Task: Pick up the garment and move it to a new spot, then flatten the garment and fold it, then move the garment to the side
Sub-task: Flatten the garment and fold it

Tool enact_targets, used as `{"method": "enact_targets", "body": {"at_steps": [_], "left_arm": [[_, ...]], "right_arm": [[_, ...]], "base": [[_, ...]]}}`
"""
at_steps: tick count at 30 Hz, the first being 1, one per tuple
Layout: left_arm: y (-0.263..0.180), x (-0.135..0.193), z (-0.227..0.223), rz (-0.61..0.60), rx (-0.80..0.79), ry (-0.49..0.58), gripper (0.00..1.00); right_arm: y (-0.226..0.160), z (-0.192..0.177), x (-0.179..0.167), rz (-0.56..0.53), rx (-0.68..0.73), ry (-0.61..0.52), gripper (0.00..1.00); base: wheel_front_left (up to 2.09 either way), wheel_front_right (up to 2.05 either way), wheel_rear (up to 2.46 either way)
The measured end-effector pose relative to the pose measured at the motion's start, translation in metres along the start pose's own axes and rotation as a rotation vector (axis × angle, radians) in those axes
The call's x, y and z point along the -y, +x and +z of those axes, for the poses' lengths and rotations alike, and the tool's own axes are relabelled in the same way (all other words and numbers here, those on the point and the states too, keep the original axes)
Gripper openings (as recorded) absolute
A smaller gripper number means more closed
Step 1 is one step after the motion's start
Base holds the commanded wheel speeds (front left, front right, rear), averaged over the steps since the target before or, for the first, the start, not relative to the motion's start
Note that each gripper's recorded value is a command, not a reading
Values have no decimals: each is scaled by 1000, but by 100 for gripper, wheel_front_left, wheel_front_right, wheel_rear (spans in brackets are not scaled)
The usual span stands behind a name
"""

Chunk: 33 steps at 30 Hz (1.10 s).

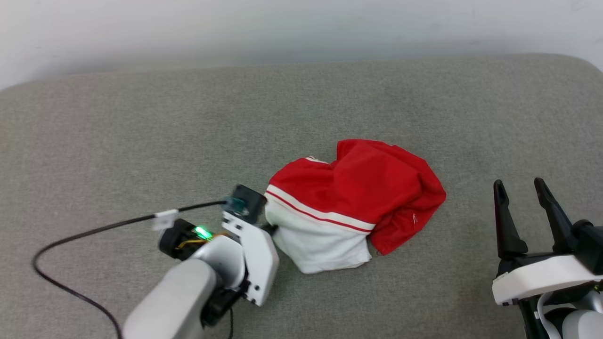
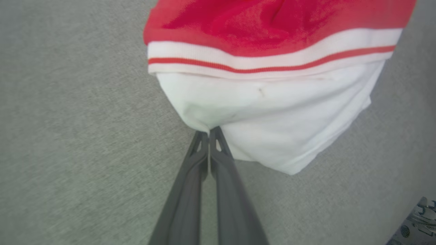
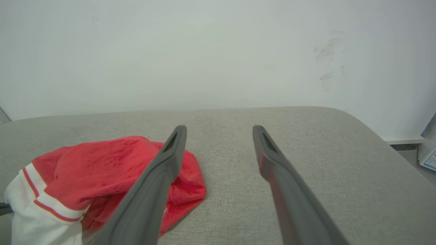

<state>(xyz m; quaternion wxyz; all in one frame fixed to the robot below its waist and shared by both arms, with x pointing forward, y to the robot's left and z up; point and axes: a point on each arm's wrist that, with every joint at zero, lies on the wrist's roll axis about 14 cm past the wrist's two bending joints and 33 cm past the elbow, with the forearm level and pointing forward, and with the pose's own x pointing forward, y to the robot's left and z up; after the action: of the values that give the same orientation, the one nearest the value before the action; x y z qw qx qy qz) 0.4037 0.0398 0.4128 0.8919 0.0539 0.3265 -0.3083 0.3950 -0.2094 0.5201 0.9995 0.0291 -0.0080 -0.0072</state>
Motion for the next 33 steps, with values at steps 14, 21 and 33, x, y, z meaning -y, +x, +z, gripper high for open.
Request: {"method": "enact_targets", "body": {"at_steps": [14, 21, 33], "left_arm": [[-91, -116, -46, 448, 46, -320, 0], [-93, -111, -74, 469, 58, -421, 100], [-130, -94, 30, 513, 612, -213, 100]], "right_arm": [[3, 3, -11, 31, 17, 16, 100], [0, 6, -9, 26, 21, 11, 100], [-22, 27, -8, 22, 59, -7, 100]], "base": [[0, 0, 0], [0, 0, 0], [0, 0, 0]]}}
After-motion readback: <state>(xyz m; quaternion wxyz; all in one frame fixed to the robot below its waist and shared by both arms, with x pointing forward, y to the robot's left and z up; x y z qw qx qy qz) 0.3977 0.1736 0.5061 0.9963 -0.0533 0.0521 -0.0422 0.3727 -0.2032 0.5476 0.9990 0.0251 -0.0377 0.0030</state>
